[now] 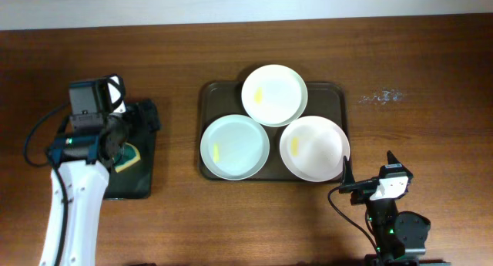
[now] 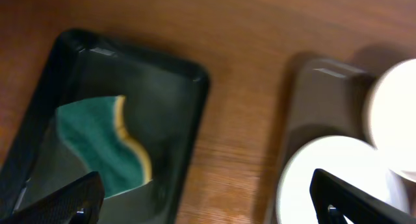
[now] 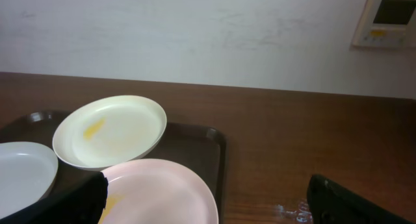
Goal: Clean dirty plates on tray and stack at the side
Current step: 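Reach the left gripper into the black basin and grasp the green sponge, then rub the sponge around the wet basin with the left gripper, then carry the sponge with the left gripper onto the pale blue plate, then reach the right gripper to the pale blue plate rim and grip it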
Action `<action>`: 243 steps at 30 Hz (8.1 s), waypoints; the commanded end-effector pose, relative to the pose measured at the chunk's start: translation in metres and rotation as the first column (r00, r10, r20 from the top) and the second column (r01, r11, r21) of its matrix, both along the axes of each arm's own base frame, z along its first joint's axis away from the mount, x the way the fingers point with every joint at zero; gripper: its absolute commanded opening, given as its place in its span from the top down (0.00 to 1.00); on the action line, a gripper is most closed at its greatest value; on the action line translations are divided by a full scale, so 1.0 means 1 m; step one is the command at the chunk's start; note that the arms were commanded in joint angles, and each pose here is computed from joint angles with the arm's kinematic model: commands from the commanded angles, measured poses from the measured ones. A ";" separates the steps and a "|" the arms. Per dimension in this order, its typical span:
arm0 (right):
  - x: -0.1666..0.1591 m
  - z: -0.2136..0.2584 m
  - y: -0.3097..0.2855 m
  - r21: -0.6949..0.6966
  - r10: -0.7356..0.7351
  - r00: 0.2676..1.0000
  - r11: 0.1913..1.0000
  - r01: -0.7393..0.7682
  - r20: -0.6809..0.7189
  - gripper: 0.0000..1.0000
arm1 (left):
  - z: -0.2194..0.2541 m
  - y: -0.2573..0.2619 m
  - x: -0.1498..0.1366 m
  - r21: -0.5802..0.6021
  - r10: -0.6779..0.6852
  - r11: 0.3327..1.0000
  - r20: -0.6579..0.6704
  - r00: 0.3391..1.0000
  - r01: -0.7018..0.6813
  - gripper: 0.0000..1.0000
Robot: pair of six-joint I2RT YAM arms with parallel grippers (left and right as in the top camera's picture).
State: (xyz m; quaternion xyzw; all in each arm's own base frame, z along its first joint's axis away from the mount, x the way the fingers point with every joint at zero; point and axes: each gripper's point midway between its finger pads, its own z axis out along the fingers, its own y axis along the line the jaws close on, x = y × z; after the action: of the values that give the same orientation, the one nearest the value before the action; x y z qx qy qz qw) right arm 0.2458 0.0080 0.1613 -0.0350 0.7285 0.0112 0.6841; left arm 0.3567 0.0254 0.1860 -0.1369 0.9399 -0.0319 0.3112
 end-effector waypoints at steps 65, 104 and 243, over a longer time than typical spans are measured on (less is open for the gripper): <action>0.000 -0.004 -0.002 -0.007 -0.010 1.000 1.000 0.010 -0.006 0.02 | -0.187 0.067 0.014 -0.056 0.266 0.941 -0.485 0.833 -0.333 0.93; 0.000 -0.004 -0.002 -0.007 -0.010 1.000 1.000 0.010 -0.006 0.02 | -0.008 0.071 0.041 -0.103 0.287 0.952 -0.027 0.958 -0.288 1.00; -0.024 0.233 0.127 0.549 0.771 0.625 0.577 -0.605 -0.121 0.02 | -0.025 -0.140 -0.026 -0.228 -0.169 0.963 -0.081 0.982 0.147 0.00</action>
State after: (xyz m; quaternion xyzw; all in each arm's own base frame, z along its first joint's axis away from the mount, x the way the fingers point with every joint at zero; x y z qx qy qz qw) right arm 0.2227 0.1177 0.3934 -0.1422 0.7441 0.3763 0.5334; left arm 0.3314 -0.1176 0.1599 -0.1034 0.9517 -0.1596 0.2411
